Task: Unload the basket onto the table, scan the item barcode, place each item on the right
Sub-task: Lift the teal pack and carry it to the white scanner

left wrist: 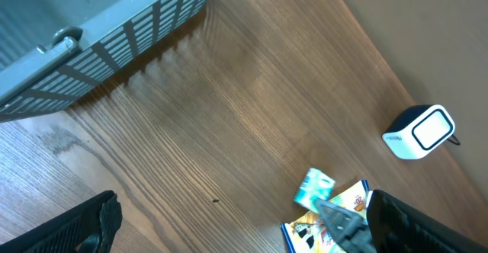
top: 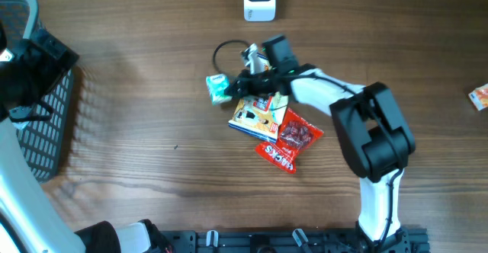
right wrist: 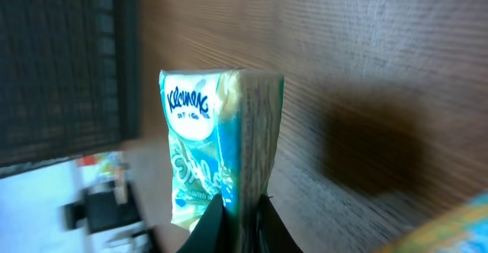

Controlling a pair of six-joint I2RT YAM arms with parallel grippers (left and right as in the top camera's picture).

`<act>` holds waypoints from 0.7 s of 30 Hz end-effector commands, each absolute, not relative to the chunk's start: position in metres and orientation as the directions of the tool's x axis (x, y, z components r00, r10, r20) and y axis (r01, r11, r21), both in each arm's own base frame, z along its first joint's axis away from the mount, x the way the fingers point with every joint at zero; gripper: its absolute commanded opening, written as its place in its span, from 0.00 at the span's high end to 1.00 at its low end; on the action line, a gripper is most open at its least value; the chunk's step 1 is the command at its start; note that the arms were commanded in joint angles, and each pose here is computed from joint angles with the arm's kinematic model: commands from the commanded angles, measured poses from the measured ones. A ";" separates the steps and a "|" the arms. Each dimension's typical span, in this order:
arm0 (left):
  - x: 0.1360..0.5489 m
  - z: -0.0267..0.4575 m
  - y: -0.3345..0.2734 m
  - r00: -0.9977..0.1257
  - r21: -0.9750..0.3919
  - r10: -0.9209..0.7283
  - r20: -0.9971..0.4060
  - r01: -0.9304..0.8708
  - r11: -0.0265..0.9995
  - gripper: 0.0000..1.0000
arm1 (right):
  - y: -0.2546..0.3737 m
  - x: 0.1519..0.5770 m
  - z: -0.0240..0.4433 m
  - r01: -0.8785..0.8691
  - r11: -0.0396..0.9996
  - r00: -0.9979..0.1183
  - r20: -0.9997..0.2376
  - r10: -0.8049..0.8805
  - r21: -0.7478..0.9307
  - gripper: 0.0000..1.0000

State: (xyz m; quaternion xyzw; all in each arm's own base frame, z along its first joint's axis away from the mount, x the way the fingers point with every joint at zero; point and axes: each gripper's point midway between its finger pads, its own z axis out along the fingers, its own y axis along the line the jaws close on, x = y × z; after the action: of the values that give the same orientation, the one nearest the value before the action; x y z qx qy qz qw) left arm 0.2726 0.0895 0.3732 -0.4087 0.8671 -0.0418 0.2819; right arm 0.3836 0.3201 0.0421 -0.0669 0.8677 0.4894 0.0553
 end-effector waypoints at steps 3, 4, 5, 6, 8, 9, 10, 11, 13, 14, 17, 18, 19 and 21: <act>0.271 0.376 0.093 -0.506 -0.293 -0.723 -0.471 -0.683 0.669 0.00 | 0.295 0.384 0.098 -0.094 0.199 -0.990 -0.071 -0.121 0.975 0.96; 0.271 0.376 0.093 -0.506 -0.293 -0.723 -0.471 -0.683 0.669 0.00 | 0.280 0.391 0.113 -0.079 0.135 -0.991 -0.063 -0.120 0.988 0.96; 0.271 0.376 0.093 -0.506 -0.293 -0.723 -0.471 -0.683 0.669 0.00 | 0.273 0.394 0.120 -0.072 0.103 -0.991 -0.059 -0.123 0.992 0.96; 0.271 0.376 0.093 -0.506 -0.293 -0.723 -0.471 -0.683 0.669 0.00 | 0.261 0.398 0.132 -0.065 0.057 -0.990 -0.057 -0.131 0.996 0.96; 0.271 0.376 0.093 -0.506 -0.293 -0.723 -0.471 -0.683 0.669 0.00 | 0.244 0.404 0.147 -0.073 0.007 -0.987 -0.071 -0.143 0.997 0.96; 0.271 0.376 0.093 -0.506 -0.293 -0.723 -0.471 -0.683 0.669 0.00 | 0.231 0.407 0.156 -0.090 -0.018 -0.985 -0.091 -0.149 0.996 0.96; 0.271 0.376 0.093 -0.506 -0.293 -0.723 -0.471 -0.683 0.669 0.00 | 0.225 0.410 0.160 -0.091 -0.024 -0.985 -0.093 -0.147 0.996 0.96; 0.271 0.376 0.093 -0.506 -0.293 -0.723 -0.471 -0.683 0.669 0.00 | 0.217 0.413 0.162 -0.080 -0.025 -0.987 -0.083 -0.139 0.996 0.96; 0.271 0.376 0.093 -0.506 -0.293 -0.723 -0.471 -0.683 0.669 0.00 | 0.201 0.422 0.166 -0.048 -0.018 -0.993 -0.050 -0.105 0.999 0.96; 0.271 0.376 0.093 -0.506 -0.293 -0.723 -0.471 -0.683 0.669 0.00 | 0.195 0.425 0.167 -0.035 -0.015 -0.995 -0.036 -0.090 0.999 0.96; 0.271 0.376 0.093 -0.506 -0.293 -0.723 -0.471 -0.683 0.669 0.00 | 0.181 0.432 0.169 0.000 -0.012 -0.998 -0.001 -0.062 1.000 0.96; 0.271 0.376 0.093 -0.506 -0.293 -0.723 -0.471 -0.683 0.669 0.00 | 0.177 0.432 0.170 0.015 -0.012 -0.998 0.014 -0.058 1.000 0.96; 0.271 0.376 0.093 -0.506 -0.293 -0.723 -0.471 -0.683 0.669 0.00 | 0.177 0.433 0.171 0.022 -0.011 -0.998 0.021 -0.060 1.000 0.95; 0.271 0.376 0.093 -0.506 -0.293 -0.723 -0.471 -0.683 0.669 0.00 | 0.177 0.433 0.174 0.001 -0.011 -0.998 0.000 -0.061 1.000 0.96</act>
State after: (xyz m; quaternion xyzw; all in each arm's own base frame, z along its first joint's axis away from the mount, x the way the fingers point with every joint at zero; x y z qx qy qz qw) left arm 0.2725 0.0894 0.3732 -0.4087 0.8671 -0.0417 0.2817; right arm 0.4425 0.1757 0.1681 -0.0123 0.7080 0.7060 0.0138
